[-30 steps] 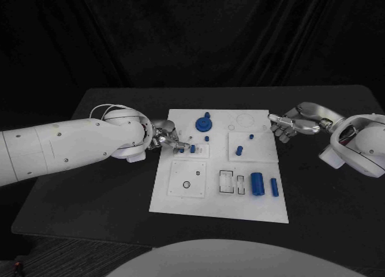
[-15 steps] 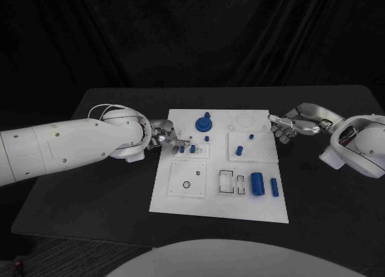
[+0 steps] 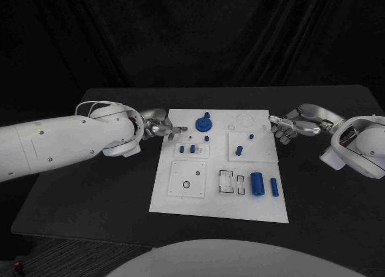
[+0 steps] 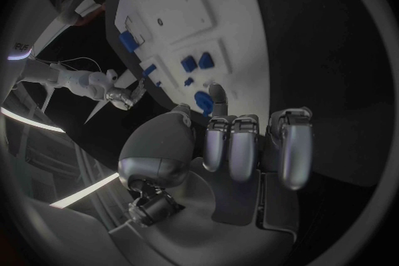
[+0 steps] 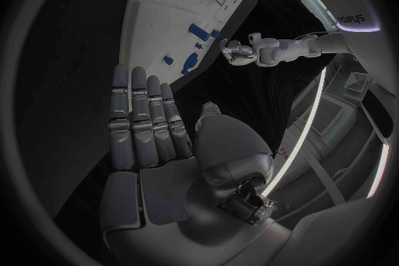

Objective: Assemble the parts on the task board

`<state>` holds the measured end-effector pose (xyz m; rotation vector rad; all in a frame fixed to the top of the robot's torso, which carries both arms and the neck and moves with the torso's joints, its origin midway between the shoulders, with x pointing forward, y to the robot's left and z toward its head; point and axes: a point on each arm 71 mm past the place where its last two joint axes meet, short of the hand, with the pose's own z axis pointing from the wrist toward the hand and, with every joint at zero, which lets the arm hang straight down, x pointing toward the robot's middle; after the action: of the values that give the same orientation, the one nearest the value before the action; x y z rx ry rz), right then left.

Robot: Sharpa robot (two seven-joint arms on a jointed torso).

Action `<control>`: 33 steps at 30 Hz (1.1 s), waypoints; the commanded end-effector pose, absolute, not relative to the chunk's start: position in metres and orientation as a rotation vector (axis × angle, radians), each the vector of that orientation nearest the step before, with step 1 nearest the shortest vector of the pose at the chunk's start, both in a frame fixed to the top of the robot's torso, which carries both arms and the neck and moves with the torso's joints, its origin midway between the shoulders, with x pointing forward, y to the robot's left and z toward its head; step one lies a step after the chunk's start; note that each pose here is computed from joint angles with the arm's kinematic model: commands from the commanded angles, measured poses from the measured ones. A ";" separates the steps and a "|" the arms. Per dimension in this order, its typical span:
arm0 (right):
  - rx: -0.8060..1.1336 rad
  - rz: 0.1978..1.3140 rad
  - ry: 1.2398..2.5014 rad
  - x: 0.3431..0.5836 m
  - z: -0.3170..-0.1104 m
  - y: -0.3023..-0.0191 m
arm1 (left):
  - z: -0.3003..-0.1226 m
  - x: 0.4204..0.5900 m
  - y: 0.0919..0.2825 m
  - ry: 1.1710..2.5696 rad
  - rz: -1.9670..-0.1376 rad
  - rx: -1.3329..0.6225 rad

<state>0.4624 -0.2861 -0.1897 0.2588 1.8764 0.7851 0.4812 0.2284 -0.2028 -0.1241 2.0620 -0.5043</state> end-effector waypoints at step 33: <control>0.125 0.876 1.465 0.454 -0.158 -0.288 | -0.192 0.505 0.137 1.440 -0.637 0.977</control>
<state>0.4549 -0.2877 -0.1616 0.1513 1.5111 0.8868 0.5061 0.1387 -0.1868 0.9112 1.4153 -0.6676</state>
